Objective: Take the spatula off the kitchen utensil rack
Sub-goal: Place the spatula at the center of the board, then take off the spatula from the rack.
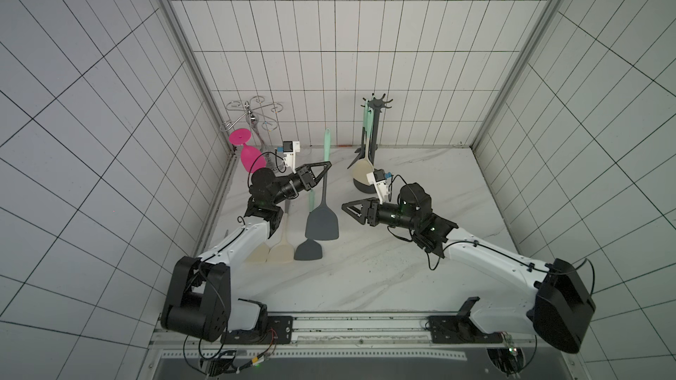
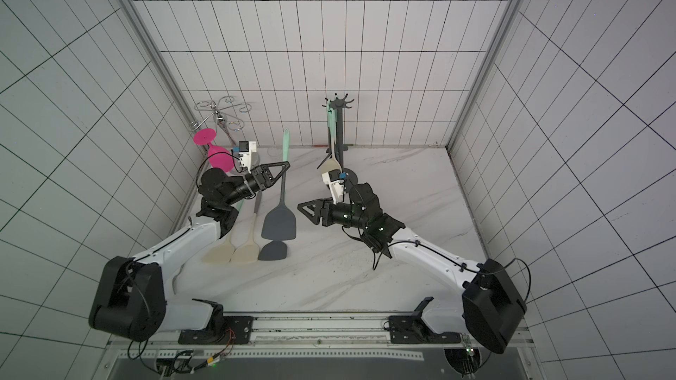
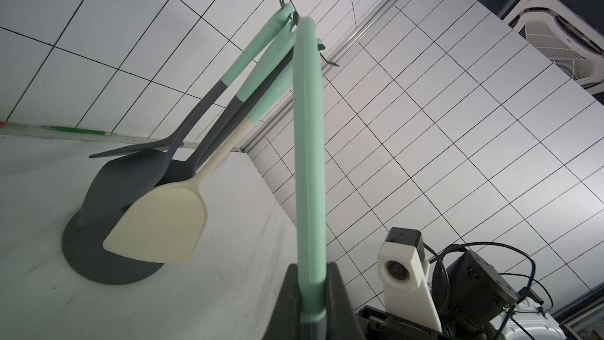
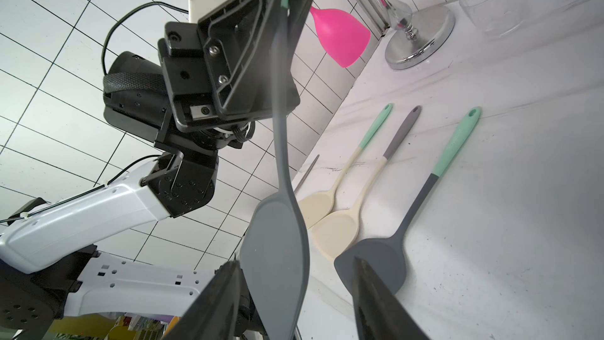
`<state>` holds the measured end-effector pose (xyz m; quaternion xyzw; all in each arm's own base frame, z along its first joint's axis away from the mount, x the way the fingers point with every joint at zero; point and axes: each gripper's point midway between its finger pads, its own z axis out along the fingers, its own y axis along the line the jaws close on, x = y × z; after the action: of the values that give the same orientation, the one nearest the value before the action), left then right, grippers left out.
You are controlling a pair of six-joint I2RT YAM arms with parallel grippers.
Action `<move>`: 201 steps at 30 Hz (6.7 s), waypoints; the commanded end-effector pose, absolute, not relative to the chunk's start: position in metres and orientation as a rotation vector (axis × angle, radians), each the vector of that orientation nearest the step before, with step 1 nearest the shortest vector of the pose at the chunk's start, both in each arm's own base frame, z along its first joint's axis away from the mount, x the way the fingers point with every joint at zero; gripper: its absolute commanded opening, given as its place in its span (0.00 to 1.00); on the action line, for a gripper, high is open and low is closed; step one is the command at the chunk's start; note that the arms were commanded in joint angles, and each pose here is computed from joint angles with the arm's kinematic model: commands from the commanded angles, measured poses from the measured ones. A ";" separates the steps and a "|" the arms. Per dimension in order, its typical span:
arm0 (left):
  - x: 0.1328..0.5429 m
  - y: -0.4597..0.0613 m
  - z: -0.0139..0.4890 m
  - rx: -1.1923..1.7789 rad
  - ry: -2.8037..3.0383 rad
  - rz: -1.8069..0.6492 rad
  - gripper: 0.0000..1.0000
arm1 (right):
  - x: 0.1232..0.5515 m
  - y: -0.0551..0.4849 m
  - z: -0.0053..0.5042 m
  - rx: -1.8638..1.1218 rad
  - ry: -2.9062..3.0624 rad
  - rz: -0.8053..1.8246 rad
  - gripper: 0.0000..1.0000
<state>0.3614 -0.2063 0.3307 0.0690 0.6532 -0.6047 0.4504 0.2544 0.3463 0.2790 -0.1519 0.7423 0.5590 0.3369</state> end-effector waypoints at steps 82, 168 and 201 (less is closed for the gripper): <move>0.336 -0.252 0.056 0.005 2.881 -0.491 0.00 | 0.271 0.205 0.195 -0.191 2.246 0.711 0.48; 0.443 -0.296 0.379 0.245 1.796 -0.814 0.46 | 0.453 0.205 0.480 -0.042 1.612 0.688 0.52; 0.512 -0.341 0.340 0.274 1.762 -0.654 0.10 | 0.521 0.217 0.437 -0.114 1.671 0.699 0.50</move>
<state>0.5133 -0.3406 0.3243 0.1177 0.7646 -0.2752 0.5708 0.5224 0.2257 0.4414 -0.0496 0.7268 0.3180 0.6068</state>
